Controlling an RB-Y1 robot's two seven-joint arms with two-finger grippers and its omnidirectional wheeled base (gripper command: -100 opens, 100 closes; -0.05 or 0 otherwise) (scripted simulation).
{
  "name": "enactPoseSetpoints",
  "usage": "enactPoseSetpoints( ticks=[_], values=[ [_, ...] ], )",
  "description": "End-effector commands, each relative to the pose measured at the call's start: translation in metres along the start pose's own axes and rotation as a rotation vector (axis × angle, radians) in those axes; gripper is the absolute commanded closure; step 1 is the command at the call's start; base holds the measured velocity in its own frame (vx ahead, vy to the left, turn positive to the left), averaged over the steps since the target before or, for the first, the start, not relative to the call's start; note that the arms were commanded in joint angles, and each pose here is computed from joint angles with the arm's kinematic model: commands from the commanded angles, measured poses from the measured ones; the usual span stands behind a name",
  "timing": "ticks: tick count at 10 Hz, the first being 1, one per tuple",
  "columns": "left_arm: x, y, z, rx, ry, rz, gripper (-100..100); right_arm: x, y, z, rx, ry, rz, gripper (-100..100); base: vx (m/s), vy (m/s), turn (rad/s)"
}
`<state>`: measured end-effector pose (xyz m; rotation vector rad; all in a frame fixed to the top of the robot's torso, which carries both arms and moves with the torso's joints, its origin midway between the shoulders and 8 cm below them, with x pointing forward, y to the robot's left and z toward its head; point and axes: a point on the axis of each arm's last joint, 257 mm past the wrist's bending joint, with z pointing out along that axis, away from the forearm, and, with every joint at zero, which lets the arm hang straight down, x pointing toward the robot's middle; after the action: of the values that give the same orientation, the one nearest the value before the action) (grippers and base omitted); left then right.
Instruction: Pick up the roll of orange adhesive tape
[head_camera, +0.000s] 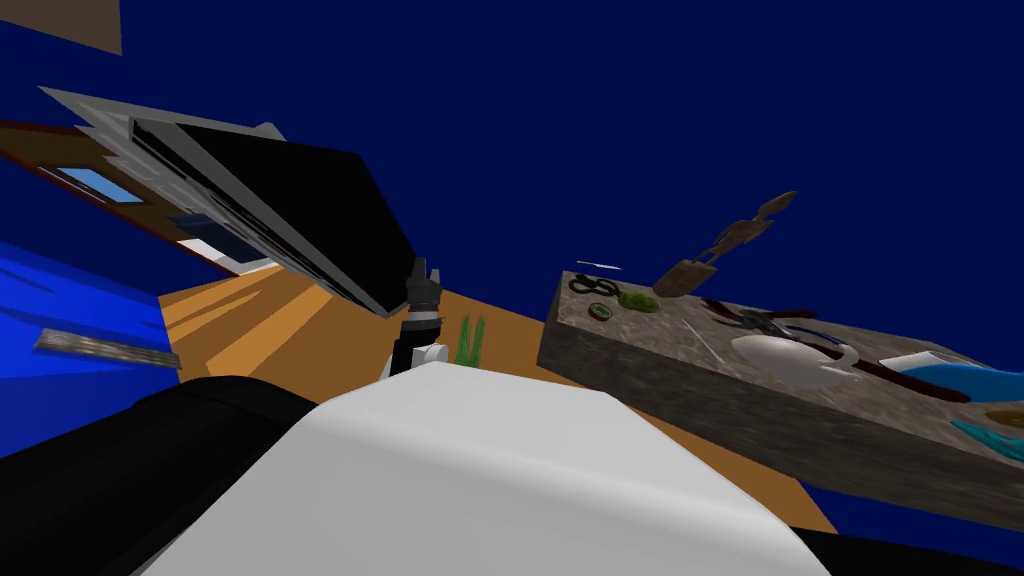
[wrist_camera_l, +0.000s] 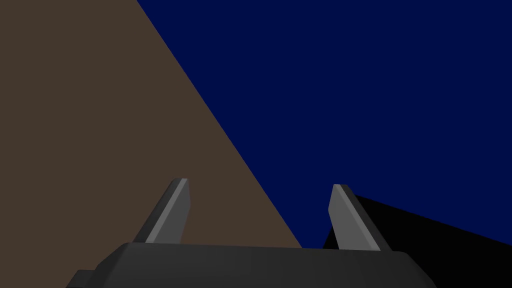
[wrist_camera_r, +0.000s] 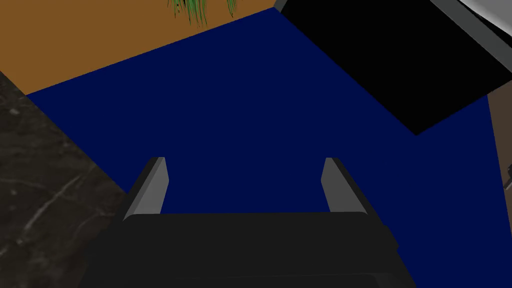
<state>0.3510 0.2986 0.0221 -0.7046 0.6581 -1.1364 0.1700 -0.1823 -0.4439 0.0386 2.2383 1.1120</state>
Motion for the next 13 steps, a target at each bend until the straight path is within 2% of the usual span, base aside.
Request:
enactPoseSetpoints(
  ticks=[1,2,3,4,5,6,7,8,9,10,11,12,13],
  values=[
    [0.0,0.0,0.0,0.0,0.0,0.0,0,0.026,-0.024,-0.024,0.045,0.086,-0.051,-100,-0.031,0.164,0.239],
    [0.0,0.0,0.0,0.0,0.0,0.0,0,0.025,-0.033,-0.035,0.065,0.106,-0.067,-100,-0.006,0.134,0.121],
    [0.0,0.0,0.0,0.0,0.0,0.0,0,0.04,-0.05,-0.054,0.094,0.174,-0.114,-100,0.008,0.088,0.158],
    [0.0,0.0,0.0,0.0,0.0,0.0,0,0.04,-0.063,-0.067,0.122,0.196,-0.127,-100,0.004,0.079,0.096],
    [0.0,0.0,0.0,0.0,0.0,0.0,0,0.052,-0.078,-0.086,0.148,0.259,-0.171,-100,0.013,0.013,0.059],
    [0.0,0.0,0.0,0.0,0.0,0.0,0,0.051,-0.095,-0.105,0.187,0.287,-0.185,-100,0.021,0.0,0.078],
    [0.0,0.0,0.0,0.0,0.0,0.0,0,0.061,-0.113,-0.128,0.222,0.35,-0.226,-100,0.024,0.081,0.269],
    [0.0,0.0,0.0,0.0,0.0,0.0,0,0.056,-0.124,-0.145,0.249,0.374,-0.243,-100,0.016,0.115,0.144],
    [0.0,0.0,0.0,0.0,0.0,0.0,0,0.056,-0.124,-0.145,0.249,0.374,-0.243,-100,-0.016,0.098,-0.019],
    [0.0,0.0,0.0,0.0,0.0,0.0,0,0.061,-0.145,-0.175,0.295,0.442,-0.287,-100,0.002,0.103,0.119],
    [0.0,0.0,0.0,0.0,0.0,0.0,0,0.056,-0.151,-0.187,0.311,0.458,-0.301,-100,0.019,0.07,0.127],
    [0.0,0.0,0.0,0.0,0.0,0.0,0,0.056,-0.165,-0.213,0.341,0.518,-0.346,-100,0.021,0.069,0.164],
    [0.0,0.0,0.0,0.0,0.0,0.0,0,0.054,-0.172,-0.223,0.362,0.529,-0.349,-100,0.026,0.082,0.127]
  ],
)
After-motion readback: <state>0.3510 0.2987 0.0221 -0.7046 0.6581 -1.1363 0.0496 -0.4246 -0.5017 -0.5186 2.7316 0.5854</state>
